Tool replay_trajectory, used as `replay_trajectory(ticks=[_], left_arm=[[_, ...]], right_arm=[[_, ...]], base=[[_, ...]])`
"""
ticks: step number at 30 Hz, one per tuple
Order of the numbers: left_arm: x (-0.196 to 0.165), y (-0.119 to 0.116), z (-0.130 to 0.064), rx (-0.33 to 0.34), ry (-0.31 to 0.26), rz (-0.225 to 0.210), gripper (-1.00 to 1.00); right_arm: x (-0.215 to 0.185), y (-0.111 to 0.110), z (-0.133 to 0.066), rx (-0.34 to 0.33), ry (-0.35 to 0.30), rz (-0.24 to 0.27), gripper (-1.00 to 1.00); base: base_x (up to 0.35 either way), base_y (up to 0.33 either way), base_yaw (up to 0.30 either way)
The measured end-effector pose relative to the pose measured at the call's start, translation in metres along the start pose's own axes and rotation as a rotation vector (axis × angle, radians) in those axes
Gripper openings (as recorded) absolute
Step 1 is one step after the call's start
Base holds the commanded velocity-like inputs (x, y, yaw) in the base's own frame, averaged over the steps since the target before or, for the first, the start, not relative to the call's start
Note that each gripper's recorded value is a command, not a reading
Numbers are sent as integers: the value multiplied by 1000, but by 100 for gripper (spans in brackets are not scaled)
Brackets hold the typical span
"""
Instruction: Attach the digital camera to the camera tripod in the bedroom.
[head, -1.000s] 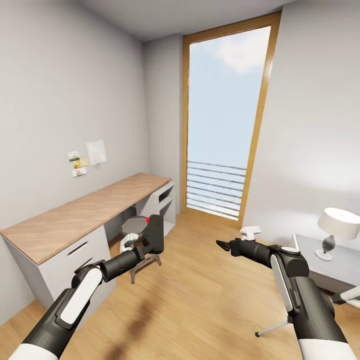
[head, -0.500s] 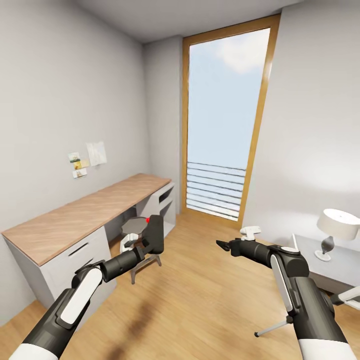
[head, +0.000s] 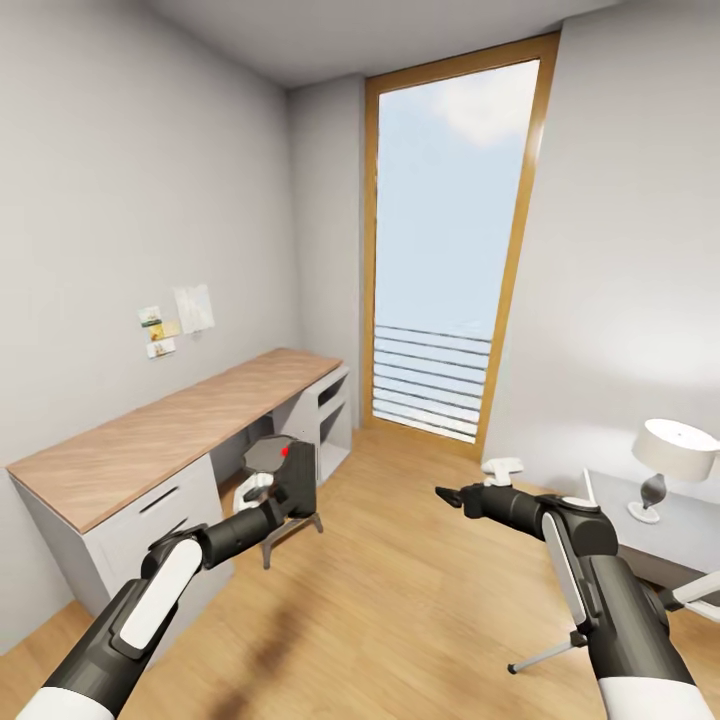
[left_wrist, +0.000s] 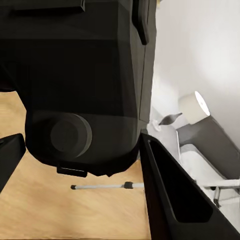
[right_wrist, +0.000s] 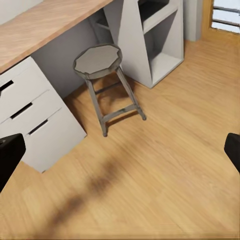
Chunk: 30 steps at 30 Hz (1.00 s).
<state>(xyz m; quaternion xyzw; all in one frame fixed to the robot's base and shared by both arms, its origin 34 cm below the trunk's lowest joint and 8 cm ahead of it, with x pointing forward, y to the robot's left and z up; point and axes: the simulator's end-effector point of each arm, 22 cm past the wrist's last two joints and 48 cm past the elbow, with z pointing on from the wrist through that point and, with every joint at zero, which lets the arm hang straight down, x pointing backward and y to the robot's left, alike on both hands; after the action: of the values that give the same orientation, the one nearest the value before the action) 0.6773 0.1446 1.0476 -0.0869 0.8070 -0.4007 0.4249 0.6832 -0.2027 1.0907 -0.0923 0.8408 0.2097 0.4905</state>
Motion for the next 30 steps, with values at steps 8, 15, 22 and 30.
replay_trajectory(ticks=[8, 15, 22, 30], left_arm=[[7, 45, -10, -165, 33, -10, -100], [125, 214, -56, -624, 259, -193, -100], [251, 314, -143, -952, 359, -367, -100], [335, 338, -211, -1128, 429, -431, -100]], right_arm=[[10, -12, 0, 46, 30, 18, 100], [135, -76, 18, 221, 318, 89, 100], [283, -139, -5, 315, 552, 29, 100], [435, -161, -80, 334, 753, 74, 100]], base=[[0, 0, 0], [0, 0, 0], [0, 0, 0], [0, 0, 0]])
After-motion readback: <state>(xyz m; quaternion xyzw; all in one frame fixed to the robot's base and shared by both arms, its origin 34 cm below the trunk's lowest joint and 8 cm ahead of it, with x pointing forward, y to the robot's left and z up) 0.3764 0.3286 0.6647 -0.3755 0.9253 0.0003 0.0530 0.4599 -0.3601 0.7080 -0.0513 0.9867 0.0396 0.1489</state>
